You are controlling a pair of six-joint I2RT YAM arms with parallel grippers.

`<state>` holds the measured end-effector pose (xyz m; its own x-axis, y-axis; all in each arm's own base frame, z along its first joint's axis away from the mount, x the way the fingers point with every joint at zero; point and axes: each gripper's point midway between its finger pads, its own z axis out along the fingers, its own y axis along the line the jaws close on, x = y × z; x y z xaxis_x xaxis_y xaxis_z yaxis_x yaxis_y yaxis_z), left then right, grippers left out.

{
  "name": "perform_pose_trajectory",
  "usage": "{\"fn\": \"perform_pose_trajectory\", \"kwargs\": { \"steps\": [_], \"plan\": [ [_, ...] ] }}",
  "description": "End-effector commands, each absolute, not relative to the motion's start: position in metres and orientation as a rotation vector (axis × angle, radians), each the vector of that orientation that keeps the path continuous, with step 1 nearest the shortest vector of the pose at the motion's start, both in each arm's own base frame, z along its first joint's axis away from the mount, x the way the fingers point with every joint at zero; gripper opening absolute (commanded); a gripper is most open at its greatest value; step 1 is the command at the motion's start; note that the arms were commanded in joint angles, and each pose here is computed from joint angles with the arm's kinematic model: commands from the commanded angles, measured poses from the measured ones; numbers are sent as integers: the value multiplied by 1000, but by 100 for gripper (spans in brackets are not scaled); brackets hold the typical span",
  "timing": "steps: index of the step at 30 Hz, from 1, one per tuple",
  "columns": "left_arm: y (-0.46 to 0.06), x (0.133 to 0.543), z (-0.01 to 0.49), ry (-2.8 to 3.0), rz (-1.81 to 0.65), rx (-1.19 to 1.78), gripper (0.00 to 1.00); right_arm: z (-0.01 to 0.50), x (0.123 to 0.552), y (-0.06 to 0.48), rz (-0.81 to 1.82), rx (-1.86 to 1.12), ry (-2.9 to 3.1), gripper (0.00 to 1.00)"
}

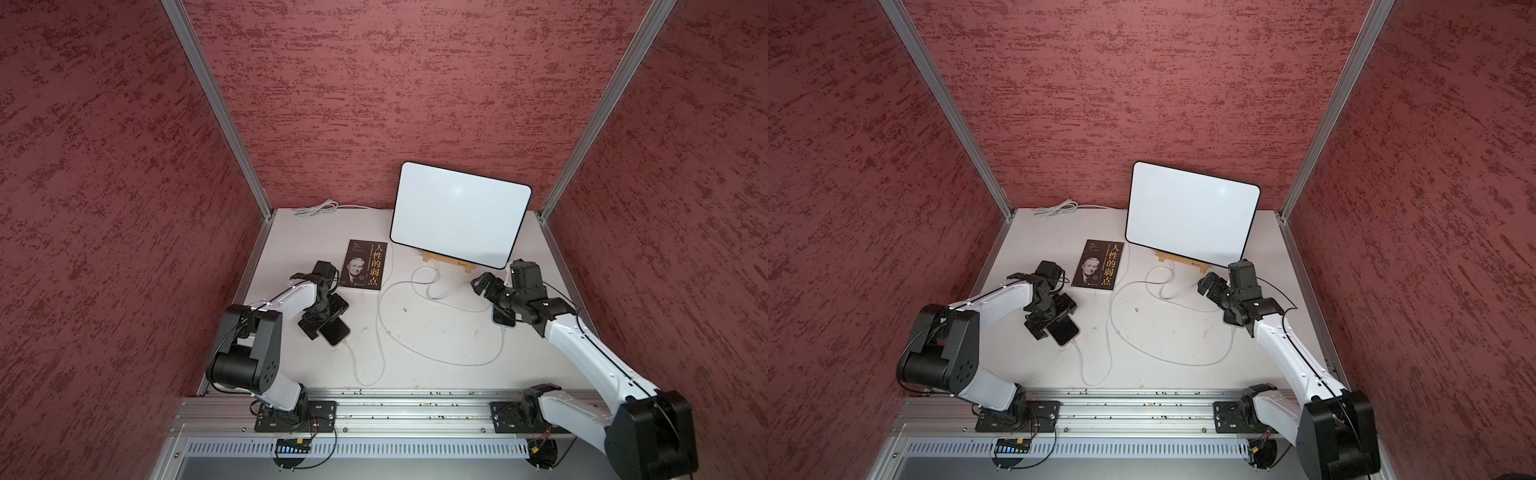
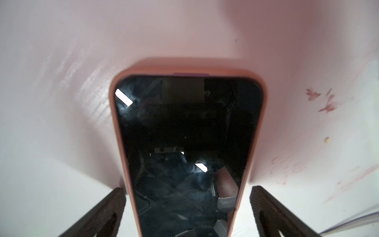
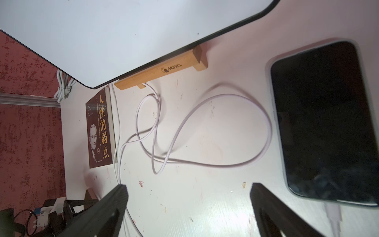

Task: Unplug the charging cable from the phone
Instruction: Pick up the phone at the center of the board.

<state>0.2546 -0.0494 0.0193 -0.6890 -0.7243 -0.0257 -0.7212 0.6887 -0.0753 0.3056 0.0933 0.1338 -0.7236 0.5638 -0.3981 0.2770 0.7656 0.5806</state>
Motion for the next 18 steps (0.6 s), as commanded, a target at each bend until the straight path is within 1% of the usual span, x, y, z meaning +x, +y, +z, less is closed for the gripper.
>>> {"fn": "perform_pose_trajectory", "kwargs": {
  "steps": [1,5,10,12,15,17,18],
  "plan": [
    [-49,253,11,2851,-69,-1193,100,135,309,96,675,626,2369,99],
    [-51,254,8,2856,-72,-1194,100,137,309,96,677,625,2365,99],
    [-51,252,3,2868,-59,-1192,95,137,309,95,674,633,2364,99],
    [-52,251,0,2871,-61,-1194,91,136,309,95,672,636,2364,99],
    [-54,252,-2,2874,-79,-1194,81,136,309,95,673,641,2363,99],
    [-54,252,-2,2875,-79,-1196,78,136,310,95,674,644,2362,99],
    [-54,253,-2,2874,-78,-1195,74,135,310,95,674,646,2364,99]
  ]
}}
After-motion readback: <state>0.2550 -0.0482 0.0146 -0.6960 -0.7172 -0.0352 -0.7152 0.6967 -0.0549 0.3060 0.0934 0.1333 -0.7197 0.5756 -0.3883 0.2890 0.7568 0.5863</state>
